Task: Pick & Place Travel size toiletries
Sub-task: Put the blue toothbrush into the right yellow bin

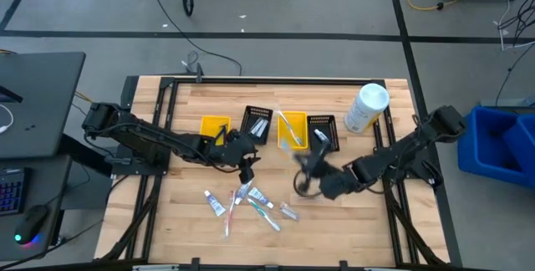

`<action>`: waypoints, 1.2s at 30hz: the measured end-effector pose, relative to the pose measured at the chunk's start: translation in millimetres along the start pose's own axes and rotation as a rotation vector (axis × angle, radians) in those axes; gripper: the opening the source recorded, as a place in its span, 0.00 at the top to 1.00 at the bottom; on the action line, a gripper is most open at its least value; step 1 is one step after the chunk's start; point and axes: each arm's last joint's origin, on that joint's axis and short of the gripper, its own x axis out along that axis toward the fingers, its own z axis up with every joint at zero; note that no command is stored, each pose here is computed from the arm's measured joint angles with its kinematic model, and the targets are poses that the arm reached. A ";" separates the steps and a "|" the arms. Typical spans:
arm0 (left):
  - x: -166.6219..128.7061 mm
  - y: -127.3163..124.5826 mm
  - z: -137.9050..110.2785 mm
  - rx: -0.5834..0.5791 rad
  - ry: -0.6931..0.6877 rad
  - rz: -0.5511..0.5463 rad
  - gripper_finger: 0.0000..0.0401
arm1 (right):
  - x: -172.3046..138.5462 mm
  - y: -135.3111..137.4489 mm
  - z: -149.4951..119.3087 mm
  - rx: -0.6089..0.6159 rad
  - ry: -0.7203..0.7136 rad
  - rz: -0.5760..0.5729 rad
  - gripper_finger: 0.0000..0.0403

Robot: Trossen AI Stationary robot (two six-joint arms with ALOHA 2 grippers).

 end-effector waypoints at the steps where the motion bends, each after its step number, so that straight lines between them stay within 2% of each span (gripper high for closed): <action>1: 0.0 0.0 -0.1 0.001 0.001 0.000 0.65 | 3.6 -5.4 1.4 0.017 -0.021 -0.103 0.91; 4: 0.0 0.1 -0.3 0.002 0.003 0.001 0.65 | 15.3 -20.8 4.1 0.128 -0.068 -0.325 0.91; 7: 0.0 0.2 -0.3 0.002 0.003 0.002 0.65 | 30.2 -35.1 5.4 0.253 -0.076 -0.398 0.91; 15: 0.0 0.4 -0.2 0.002 -0.001 0.010 0.65 | 79.6 -67.4 -1.9 0.386 0.043 -0.335 0.91; 21: 0.1 0.5 -0.2 0.001 -0.004 0.016 0.65 | 114.8 -82.6 -24.5 0.311 0.134 -0.403 0.91; 25: 0.1 0.5 -0.2 0.000 -0.004 0.015 0.65 | 136.4 -86.5 -38.2 0.324 0.182 -0.336 0.91; 28: 0.1 0.5 -0.1 0.000 -0.004 0.015 0.65 | 147.8 -85.7 -48.0 0.274 0.221 -0.271 0.91; 36: 0.1 0.6 -0.1 -0.001 -0.004 0.015 0.65 | 154.7 -85.5 -56.8 0.263 0.246 -0.265 0.91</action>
